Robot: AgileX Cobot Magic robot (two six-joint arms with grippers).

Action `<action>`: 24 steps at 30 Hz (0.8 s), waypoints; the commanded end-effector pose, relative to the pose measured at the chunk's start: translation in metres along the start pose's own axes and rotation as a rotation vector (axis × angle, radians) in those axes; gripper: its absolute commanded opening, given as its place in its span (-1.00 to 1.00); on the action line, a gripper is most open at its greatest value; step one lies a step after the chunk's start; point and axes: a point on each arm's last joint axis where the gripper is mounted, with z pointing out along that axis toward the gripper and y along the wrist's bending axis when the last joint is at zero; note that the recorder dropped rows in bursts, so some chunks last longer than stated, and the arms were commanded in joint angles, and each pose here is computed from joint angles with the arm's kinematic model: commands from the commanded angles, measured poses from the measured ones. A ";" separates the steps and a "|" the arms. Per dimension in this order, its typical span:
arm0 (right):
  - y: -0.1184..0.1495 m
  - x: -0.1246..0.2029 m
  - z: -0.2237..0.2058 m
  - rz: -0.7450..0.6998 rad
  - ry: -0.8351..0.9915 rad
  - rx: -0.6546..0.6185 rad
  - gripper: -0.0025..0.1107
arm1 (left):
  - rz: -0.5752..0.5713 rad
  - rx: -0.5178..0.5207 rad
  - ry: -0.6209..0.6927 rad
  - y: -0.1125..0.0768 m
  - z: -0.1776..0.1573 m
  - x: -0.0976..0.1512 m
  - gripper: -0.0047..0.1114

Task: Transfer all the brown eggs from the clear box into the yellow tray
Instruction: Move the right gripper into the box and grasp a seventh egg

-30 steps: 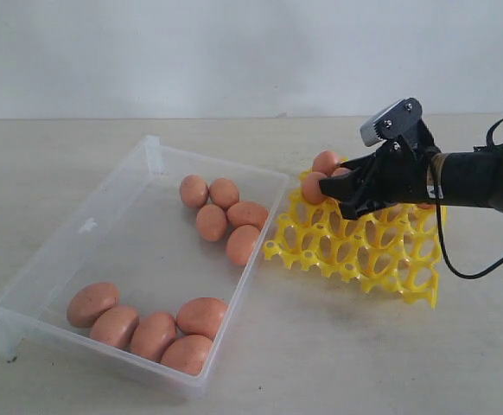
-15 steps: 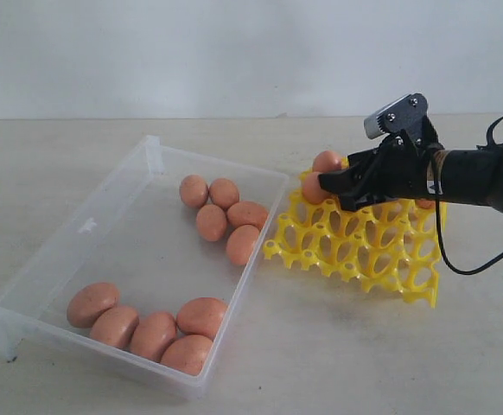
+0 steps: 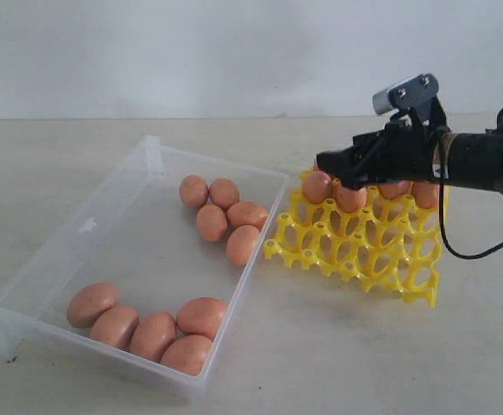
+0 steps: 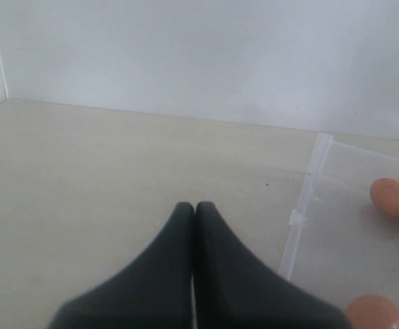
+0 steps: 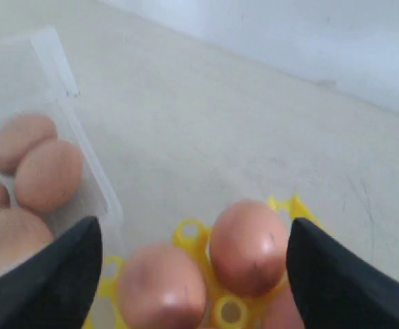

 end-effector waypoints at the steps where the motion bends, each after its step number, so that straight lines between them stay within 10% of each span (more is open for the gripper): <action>1: 0.016 -0.062 -0.028 0.037 -0.208 -0.038 -0.04 | 0.006 0.007 -0.007 -0.001 0.000 -0.002 -0.99; 7: 0.078 -0.110 -0.048 -0.133 -0.269 -0.190 -0.96 | 0.006 0.007 -0.007 -0.001 0.000 -0.002 -0.99; 11: 0.116 -0.106 -0.033 -0.305 -0.135 -0.165 -0.96 | 0.006 0.007 -0.007 -0.001 0.000 -0.002 -0.99; 19: 0.156 -0.086 0.004 -0.375 0.381 0.359 -0.96 | 0.006 0.007 -0.007 -0.001 0.000 -0.002 -0.99; 24: 0.186 -0.116 0.023 -0.340 0.493 0.245 -0.96 | 0.006 0.007 -0.007 -0.001 0.000 -0.002 -0.99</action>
